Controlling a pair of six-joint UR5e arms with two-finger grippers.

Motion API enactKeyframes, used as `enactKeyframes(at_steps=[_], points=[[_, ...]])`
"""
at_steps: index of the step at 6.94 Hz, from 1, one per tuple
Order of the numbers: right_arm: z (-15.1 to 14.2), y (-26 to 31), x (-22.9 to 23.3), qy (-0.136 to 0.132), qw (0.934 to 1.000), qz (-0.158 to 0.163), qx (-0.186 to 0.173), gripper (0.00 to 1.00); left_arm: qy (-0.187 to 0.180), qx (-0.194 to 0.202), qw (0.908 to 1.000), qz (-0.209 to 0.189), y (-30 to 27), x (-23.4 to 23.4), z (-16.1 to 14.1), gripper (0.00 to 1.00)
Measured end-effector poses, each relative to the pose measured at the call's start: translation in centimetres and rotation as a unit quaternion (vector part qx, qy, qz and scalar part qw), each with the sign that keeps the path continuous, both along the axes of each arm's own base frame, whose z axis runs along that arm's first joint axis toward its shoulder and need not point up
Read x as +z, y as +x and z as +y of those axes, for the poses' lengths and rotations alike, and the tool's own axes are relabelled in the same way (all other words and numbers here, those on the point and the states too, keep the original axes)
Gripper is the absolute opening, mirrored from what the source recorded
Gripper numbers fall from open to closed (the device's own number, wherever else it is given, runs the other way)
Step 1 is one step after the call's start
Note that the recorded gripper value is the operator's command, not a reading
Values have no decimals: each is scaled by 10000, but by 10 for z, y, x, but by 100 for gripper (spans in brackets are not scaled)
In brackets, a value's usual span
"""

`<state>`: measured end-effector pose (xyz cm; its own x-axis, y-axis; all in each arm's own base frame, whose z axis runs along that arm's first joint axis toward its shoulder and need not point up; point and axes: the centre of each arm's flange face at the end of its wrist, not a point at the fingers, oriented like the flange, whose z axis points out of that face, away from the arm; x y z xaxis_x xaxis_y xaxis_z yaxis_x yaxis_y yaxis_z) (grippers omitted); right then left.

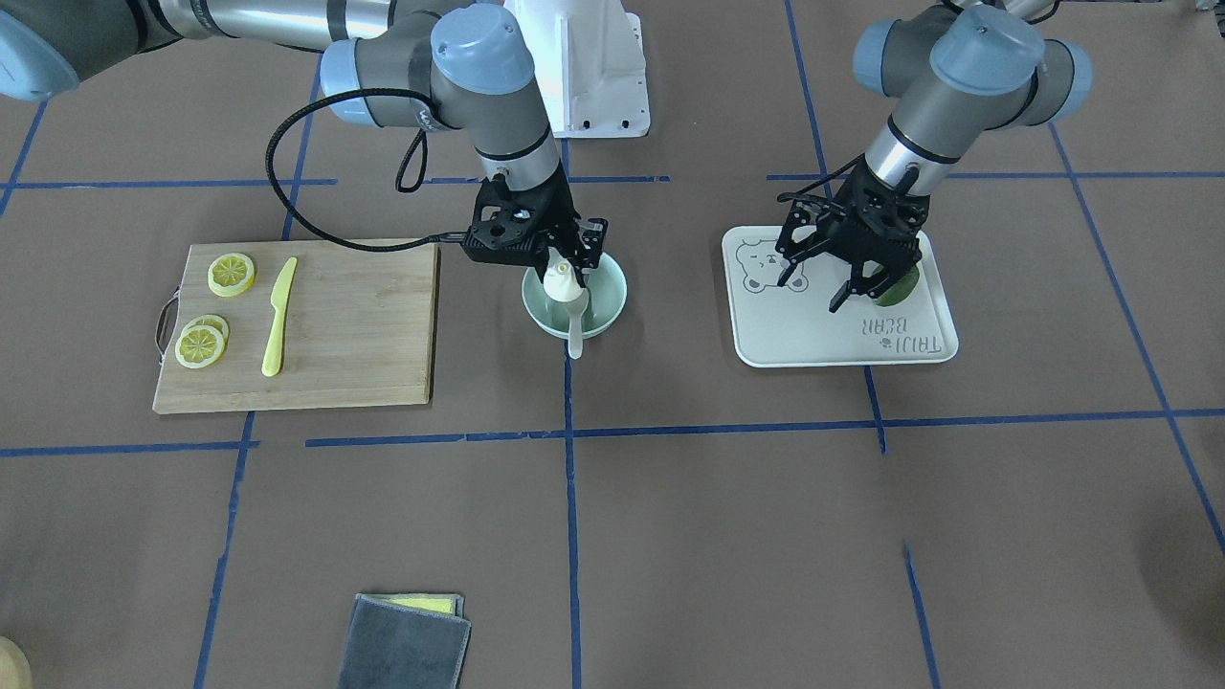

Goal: Put spoon and bun in bowl

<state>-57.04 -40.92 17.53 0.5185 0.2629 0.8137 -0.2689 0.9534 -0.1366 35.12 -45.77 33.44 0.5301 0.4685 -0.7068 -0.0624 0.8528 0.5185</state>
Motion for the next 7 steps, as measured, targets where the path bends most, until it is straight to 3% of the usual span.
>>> enactKeyframes(at_steps=[2, 3, 5, 7], points=[[3, 39, 27, 59, 10000, 4, -75, 100, 122, 8, 9998, -167, -16, 21, -5, 75], [-6, 81, 63, 183, 9994, 147, -239, 100, 328, 1, 9986, -416, -44, 46, -12, 76], [-35, 185, 163, 581, 9929, 674, -795, 100, 797, 249, 9913, -1015, -138, 115, -41, 76], [-57, 326, 249, 871, 9836, 842, -1333, 100, 1081, 471, 9828, -1419, -250, 187, -71, 80]])
